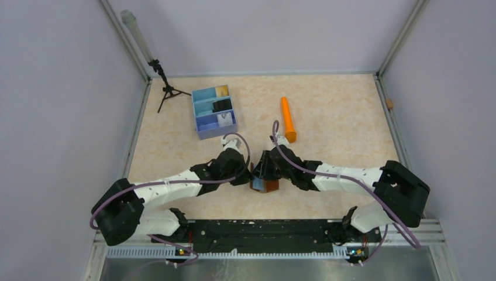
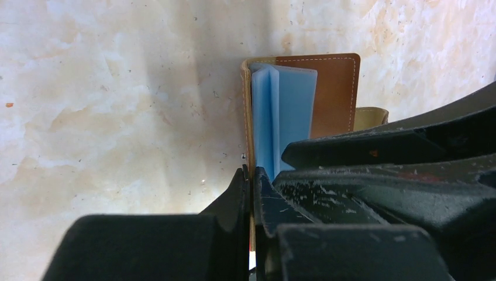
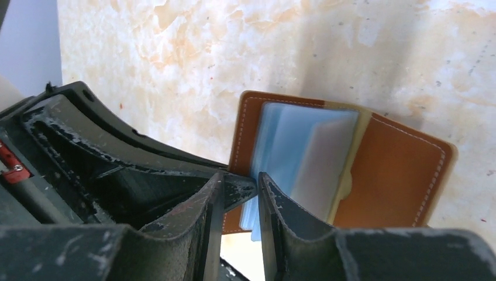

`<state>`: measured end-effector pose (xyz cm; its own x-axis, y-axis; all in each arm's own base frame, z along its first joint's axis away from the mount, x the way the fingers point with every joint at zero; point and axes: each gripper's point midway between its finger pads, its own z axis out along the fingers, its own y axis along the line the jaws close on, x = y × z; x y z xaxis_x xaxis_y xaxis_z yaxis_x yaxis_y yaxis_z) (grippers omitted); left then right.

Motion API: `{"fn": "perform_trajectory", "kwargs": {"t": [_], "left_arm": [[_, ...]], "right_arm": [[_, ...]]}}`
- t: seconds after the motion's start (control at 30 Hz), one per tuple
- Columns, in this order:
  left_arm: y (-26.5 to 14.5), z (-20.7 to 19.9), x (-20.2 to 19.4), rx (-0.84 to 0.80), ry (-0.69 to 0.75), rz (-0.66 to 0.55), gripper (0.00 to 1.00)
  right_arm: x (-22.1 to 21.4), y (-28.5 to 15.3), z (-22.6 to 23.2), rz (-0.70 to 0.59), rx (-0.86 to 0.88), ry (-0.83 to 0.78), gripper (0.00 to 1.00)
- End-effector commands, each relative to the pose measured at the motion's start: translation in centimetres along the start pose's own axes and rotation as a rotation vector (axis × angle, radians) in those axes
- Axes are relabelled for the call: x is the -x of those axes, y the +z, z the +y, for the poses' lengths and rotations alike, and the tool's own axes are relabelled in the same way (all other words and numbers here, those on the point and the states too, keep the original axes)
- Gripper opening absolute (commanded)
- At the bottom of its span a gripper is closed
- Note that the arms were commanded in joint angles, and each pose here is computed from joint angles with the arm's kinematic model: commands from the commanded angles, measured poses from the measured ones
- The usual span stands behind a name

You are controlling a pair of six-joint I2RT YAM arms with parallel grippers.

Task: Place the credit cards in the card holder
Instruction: Open the card holder at the center of the board.

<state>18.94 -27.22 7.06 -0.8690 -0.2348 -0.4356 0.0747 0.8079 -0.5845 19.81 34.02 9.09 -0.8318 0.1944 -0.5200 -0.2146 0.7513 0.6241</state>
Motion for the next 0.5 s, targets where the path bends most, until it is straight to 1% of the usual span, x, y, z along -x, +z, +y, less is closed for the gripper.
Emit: {"fn": "perform_trajectory", "kwargs": {"t": [0.0, 0.17, 0.47], "left_arm": [[-0.5, -2.1, 1.1, -0.077, 0.0, -0.04, 0.0], [-0.6, -1.9, 1.2, -0.073, -0.005, -0.046, 0.0], [-0.8, -1.7, 1.2, -0.064, -0.008, -0.052, 0.0]], "right_arm": [[1.3, 0.2, -0.4, -0.055, -0.076, 0.003, 0.27], [0.9, -0.2, -2.9, -0.064, -0.177, -0.013, 0.27], [0.3, -0.5, -6.0, -0.07, -0.285, -0.048, 0.27]]}}
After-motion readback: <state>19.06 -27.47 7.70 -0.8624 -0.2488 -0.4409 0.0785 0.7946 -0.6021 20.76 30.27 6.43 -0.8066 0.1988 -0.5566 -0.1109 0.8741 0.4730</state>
